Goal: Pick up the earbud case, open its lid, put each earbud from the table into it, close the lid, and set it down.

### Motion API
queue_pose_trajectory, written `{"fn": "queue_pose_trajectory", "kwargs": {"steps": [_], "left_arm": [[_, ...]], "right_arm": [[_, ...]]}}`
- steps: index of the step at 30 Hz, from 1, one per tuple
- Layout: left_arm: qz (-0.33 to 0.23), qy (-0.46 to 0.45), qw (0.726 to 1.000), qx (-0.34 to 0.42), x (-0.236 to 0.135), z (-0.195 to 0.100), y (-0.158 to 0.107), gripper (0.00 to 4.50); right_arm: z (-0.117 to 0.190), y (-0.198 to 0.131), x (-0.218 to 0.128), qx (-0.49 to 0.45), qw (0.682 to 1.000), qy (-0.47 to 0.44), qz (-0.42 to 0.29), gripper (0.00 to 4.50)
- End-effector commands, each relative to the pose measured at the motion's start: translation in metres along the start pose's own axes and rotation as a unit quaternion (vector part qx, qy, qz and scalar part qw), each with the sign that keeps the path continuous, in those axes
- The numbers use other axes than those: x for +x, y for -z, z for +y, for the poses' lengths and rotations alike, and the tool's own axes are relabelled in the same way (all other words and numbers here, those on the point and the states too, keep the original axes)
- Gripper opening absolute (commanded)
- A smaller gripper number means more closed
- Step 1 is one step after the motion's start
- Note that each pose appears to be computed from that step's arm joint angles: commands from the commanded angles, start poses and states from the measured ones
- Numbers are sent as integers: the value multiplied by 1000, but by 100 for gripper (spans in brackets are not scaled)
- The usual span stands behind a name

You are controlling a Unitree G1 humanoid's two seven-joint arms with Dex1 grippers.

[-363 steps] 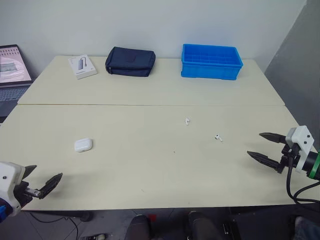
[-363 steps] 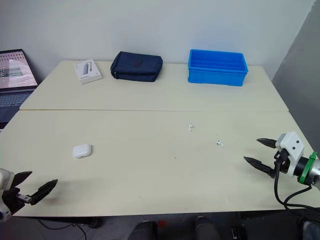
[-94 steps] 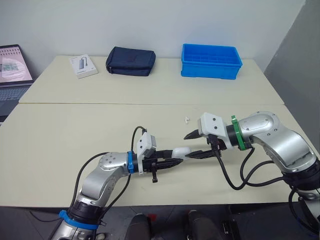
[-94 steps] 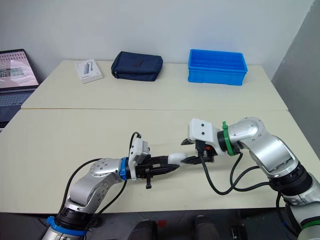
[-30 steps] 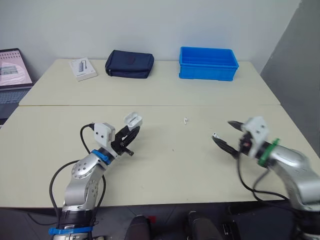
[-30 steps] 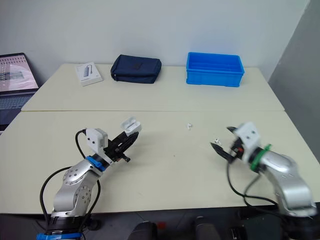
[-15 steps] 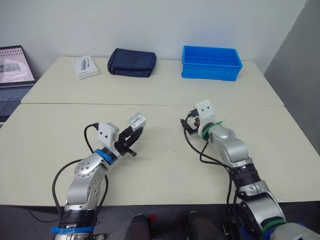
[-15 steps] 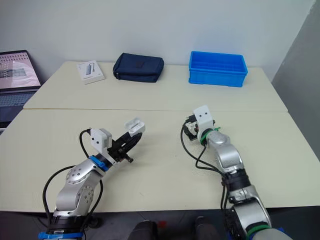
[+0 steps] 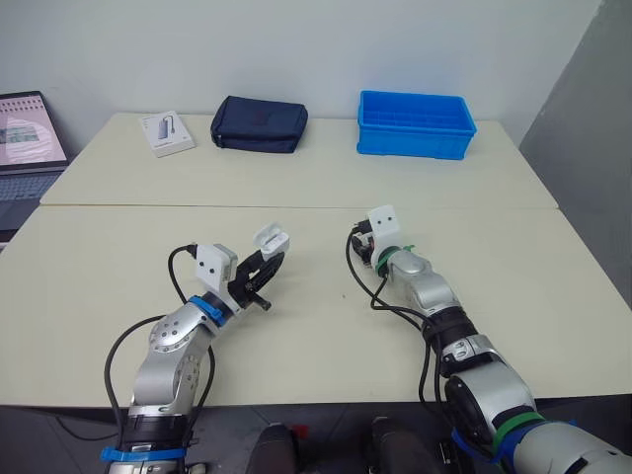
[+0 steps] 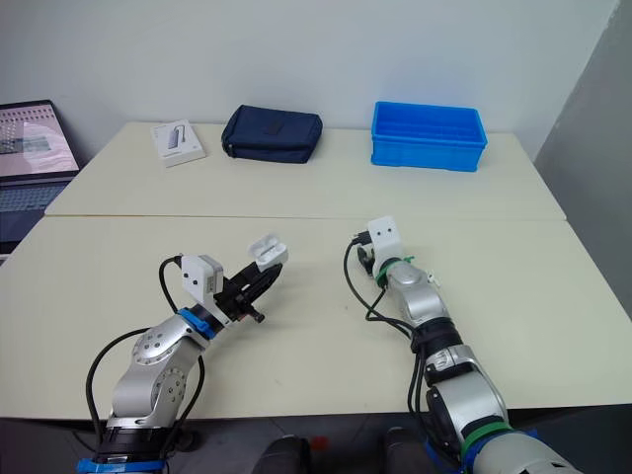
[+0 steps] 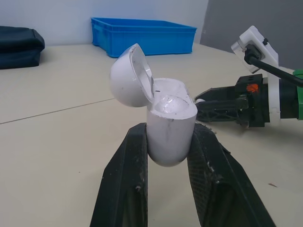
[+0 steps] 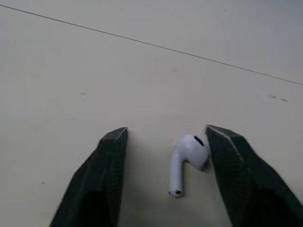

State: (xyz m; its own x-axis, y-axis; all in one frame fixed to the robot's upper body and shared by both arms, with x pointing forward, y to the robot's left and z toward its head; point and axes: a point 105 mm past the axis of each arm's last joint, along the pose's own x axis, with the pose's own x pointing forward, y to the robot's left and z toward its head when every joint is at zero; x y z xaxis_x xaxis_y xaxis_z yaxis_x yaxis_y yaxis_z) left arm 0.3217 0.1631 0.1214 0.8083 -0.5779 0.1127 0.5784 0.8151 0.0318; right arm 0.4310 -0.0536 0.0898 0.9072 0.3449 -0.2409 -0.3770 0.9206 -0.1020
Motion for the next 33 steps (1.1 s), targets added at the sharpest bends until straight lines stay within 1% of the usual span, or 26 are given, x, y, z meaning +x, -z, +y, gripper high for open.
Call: {"fn": "queue_pose_trajectory", "kwargs": {"steps": [1,2,4,6,7,9,11,12,13,15,18,23,25,28,30,33], "left_arm": [[-16,8,1000,18,1,-3,-11,78],[-15,8,1000,18,1,-3,-11,78],[-14,7,1000,17,0,-3,-10,78],[-13,8,1000,16,0,-3,-9,78],[-12,8,1000,16,0,-3,-8,78],[-11,9,1000,15,-1,-4,-7,78],[-10,9,1000,14,-2,-5,-6,78],[-10,10,1000,14,-3,-6,-6,78],[-10,10,1000,14,-4,-7,-6,78],[-8,12,1000,13,-6,-10,-5,78],[-4,16,1000,12,-10,-15,-4,78],[2,21,1000,12,-14,-22,-2,78],[3,21,1000,12,-16,-23,-2,78],[6,23,1000,12,-18,-25,-2,78],[7,23,1000,13,-19,-26,-3,78],[10,25,1000,16,-21,-27,-2,78]], "right_arm": [[-11,3,-2,15,1000,21,9,133],[-11,3,-3,17,1000,18,9,92],[-11,2,-5,16,1000,10,8,45],[-8,-1,-9,11,1000,-14,8,45],[-4,-3,-14,3,999,-45,6,45],[7,-10,-28,-22,992,-124,-4,45],[19,-16,-50,-60,975,-214,-18,45],[23,-17,-59,-72,968,-240,-20,45],[26,-17,-72,-97,955,-280,-21,45],[28,-13,-105,-170,915,-364,-27,45],[20,-5,-144,-234,863,-448,0,45],[-9,18,-183,-344,775,-525,72,45],[-20,27,-192,-366,751,-543,92,45],[-38,39,-198,-390,727,-553,119,45],[-47,46,-198,-396,720,-554,133,45],[-52,51,-193,-399,720,-551,133,45]]}}
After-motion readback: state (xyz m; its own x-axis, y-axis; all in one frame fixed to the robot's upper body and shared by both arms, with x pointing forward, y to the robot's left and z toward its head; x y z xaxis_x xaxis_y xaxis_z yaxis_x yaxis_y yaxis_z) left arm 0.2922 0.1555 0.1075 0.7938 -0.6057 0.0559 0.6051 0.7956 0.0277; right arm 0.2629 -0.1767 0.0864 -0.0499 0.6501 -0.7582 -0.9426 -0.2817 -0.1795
